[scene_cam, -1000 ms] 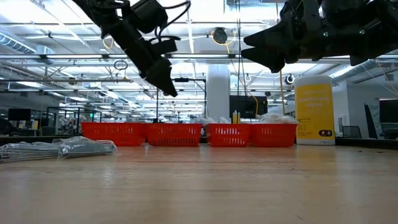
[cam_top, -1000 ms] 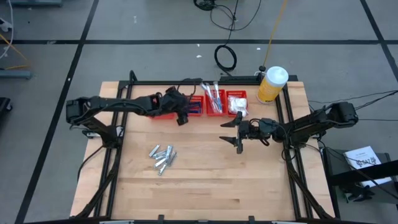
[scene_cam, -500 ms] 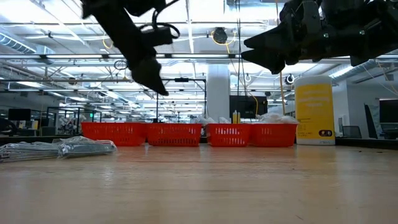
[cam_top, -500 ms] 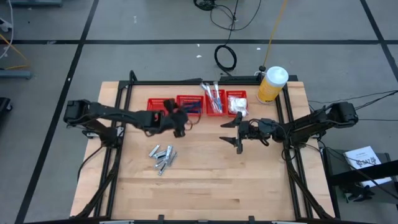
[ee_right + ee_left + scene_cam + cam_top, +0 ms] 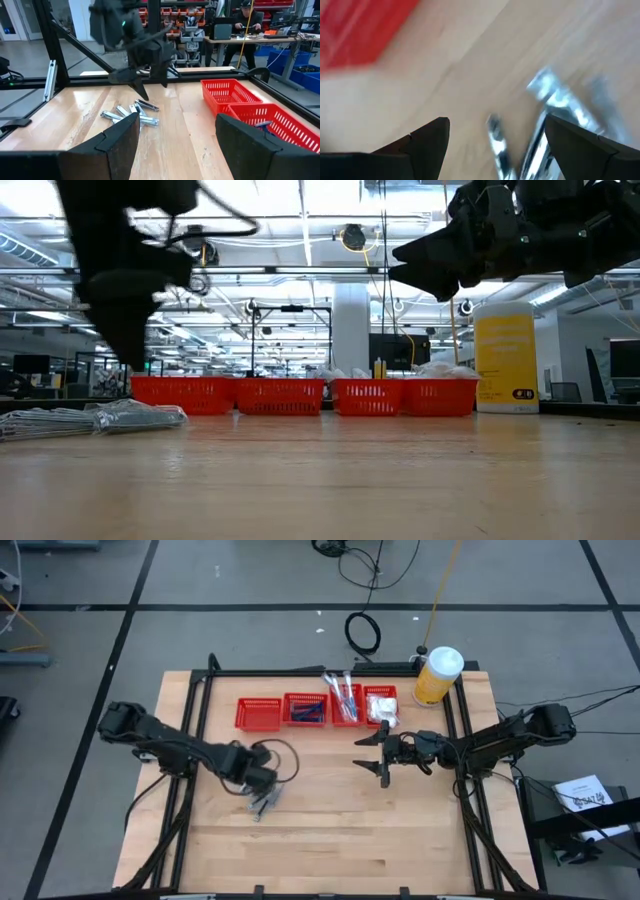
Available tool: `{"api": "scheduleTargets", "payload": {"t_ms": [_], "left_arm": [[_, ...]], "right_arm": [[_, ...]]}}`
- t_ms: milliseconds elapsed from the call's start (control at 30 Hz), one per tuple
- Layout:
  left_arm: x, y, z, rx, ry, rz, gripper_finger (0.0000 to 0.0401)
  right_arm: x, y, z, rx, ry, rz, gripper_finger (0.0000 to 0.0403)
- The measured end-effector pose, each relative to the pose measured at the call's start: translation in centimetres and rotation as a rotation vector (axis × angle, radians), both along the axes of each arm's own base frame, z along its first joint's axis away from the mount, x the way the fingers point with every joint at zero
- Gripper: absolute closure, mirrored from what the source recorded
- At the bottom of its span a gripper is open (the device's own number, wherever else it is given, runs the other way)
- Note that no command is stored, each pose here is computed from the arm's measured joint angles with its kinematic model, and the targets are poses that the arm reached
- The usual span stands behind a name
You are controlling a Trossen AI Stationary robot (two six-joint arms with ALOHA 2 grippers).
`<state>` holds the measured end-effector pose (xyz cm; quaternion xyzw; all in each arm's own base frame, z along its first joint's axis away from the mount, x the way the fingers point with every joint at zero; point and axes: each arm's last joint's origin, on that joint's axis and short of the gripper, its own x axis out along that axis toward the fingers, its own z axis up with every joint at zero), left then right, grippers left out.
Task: Pick & Place Travel size toiletries
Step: Put the nail cutter into the horizontal left red bin
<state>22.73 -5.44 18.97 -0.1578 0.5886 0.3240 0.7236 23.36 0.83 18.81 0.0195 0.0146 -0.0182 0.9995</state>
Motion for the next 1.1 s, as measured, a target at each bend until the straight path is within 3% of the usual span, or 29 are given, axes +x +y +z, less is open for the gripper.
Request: {"api": "scheduleTargets", "payload": {"t_ms": [200, 533, 833, 967, 1100], "left_arm": [[-2.3, -0.6, -2.2, -0.061, 0.08, 0.183, 0.0082], [-2.8, -0.3, -4.4, -0.146, 0.046, 0.219, 0.0082], [-4.2, -0.1, -5.8, -0.191, 0.101, 0.346, 0.0083], [-4.0, -0.2, -5.9, -0.214, 0.091, 0.311, 0.0105], [-3.6, -0.3, -6.0, -0.232, 0.061, 0.259, 0.0152]], "right_arm": [[0.0, 0.0, 0.0, 0.001, -0.001, 0.0, 0.0156], [0.0, 0.0, 0.0, 0.045, -0.003, 0.003, 0.0156], [0.0, 0.0, 0.0, 0.045, -0.001, 0.003, 0.0156], [0.0, 0.0, 0.0, 0.045, 0.001, 0.003, 0.0156], [0.0, 0.0, 0.0, 0.045, 0.002, 0.003, 0.0156]]}}
